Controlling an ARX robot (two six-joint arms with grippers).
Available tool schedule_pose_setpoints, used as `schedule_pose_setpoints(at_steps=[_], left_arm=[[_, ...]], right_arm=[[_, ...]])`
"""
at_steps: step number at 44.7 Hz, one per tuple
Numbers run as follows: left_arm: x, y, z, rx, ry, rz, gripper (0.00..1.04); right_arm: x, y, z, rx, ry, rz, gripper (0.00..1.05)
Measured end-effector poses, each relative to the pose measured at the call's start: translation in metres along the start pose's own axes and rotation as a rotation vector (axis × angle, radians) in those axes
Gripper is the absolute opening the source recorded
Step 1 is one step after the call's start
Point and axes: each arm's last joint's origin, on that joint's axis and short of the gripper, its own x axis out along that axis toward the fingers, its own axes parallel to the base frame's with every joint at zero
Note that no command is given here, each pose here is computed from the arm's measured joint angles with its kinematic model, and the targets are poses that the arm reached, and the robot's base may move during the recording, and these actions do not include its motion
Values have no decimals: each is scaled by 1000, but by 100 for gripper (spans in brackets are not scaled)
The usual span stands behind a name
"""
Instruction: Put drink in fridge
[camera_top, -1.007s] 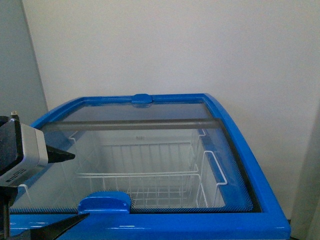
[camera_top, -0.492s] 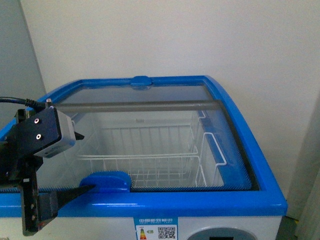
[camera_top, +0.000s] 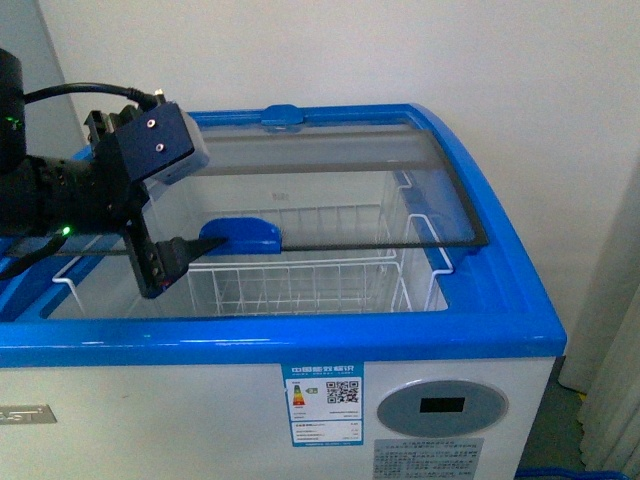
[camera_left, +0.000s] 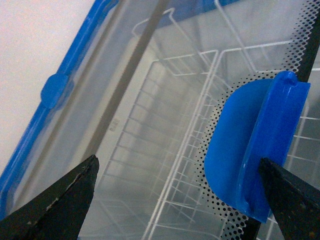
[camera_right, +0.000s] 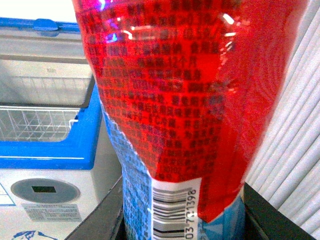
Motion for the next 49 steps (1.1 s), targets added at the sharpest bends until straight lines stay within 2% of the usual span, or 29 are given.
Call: schedule_pose_setpoints(at_steps=[13,20,24,30,34,37,41,43,49], left_arm=[[37,39,3,-9,57,268,97],[37,65,14,-64,71,489,97],[28,79,21,-182,61,604,97],[10,74,28,-434,91,612,97],[-22,64,42,-695,104,581,97],[-63,49,60,-901,77,551,97],[-115,21,79,-1058,50,502,97],[-144,-12,83,-1134,83,450,97],[-209,-80,90,-1290,149,412,97]], right_arm=[[0,0,0,0,0,0,39],[0,0,0,0,0,0,39],[0,0,0,0,0,0,39],[0,0,0,0,0,2,39],[0,0,0,0,0,0,39],[0,0,0,0,0,0,39],[0,0,0,0,0,0,39],[0,0,0,0,0,0,39],[0,0,0,0,0,0,39]])
